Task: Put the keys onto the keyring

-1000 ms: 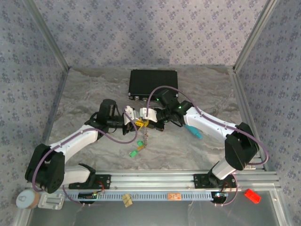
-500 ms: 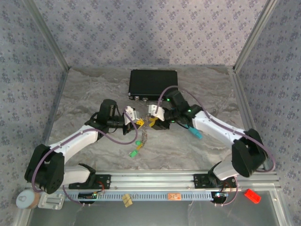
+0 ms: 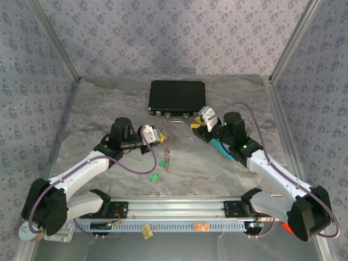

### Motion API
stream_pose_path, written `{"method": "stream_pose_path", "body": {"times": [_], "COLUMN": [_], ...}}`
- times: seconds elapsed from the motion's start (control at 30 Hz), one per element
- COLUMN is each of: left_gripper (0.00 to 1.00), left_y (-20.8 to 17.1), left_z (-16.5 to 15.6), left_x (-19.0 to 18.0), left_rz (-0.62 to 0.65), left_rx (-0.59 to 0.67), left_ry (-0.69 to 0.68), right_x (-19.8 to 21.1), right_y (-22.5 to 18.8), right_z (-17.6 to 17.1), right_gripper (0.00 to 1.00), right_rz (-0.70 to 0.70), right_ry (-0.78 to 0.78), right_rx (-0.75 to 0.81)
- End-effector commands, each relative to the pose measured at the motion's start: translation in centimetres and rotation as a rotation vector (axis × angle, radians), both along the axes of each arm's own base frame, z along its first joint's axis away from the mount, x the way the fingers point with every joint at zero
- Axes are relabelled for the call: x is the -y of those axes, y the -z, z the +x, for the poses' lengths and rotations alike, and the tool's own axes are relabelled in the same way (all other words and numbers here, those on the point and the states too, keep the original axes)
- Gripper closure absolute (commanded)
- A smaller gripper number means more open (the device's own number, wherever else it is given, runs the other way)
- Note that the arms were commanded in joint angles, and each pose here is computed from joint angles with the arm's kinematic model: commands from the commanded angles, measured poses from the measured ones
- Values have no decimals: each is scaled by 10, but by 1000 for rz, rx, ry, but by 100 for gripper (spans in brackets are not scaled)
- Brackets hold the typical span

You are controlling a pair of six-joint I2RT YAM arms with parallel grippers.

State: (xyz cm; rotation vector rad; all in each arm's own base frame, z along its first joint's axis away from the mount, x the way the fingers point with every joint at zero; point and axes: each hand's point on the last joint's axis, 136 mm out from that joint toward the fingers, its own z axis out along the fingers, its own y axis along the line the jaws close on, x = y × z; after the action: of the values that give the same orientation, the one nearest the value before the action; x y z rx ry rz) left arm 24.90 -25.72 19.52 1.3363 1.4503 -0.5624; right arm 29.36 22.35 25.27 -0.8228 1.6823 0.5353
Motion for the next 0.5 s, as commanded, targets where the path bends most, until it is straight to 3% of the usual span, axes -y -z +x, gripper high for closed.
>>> {"method": "stream_pose_path", "body": {"times": [0.0, 0.13, 0.2, 0.27, 0.47], "left_gripper": [100, 100, 100, 100, 100], "left_y": [-26, -34, -36, -40, -41], "left_z": [13, 22, 28, 37, 56], "left_x": [-5, -15, -23, -33, -69], "left_rz": [-19, -4, -3, -10, -38], "left_rx": [112, 103, 88, 52, -42], "left_ry": [-71, -148, -204, -281, -486], "right_x": [9, -7, -12, -26, -77], "right_y": [-18, -2, 11, 24, 71], "right_z": [2, -12, -12, -24, -87], "right_gripper": [60, 58, 70, 74, 65], "right_rz": [116, 93, 68, 41, -282], "right_ry": [75, -36, -42, -98, -335], "right_rx": [-19, -147, -208, -251, -91]}}
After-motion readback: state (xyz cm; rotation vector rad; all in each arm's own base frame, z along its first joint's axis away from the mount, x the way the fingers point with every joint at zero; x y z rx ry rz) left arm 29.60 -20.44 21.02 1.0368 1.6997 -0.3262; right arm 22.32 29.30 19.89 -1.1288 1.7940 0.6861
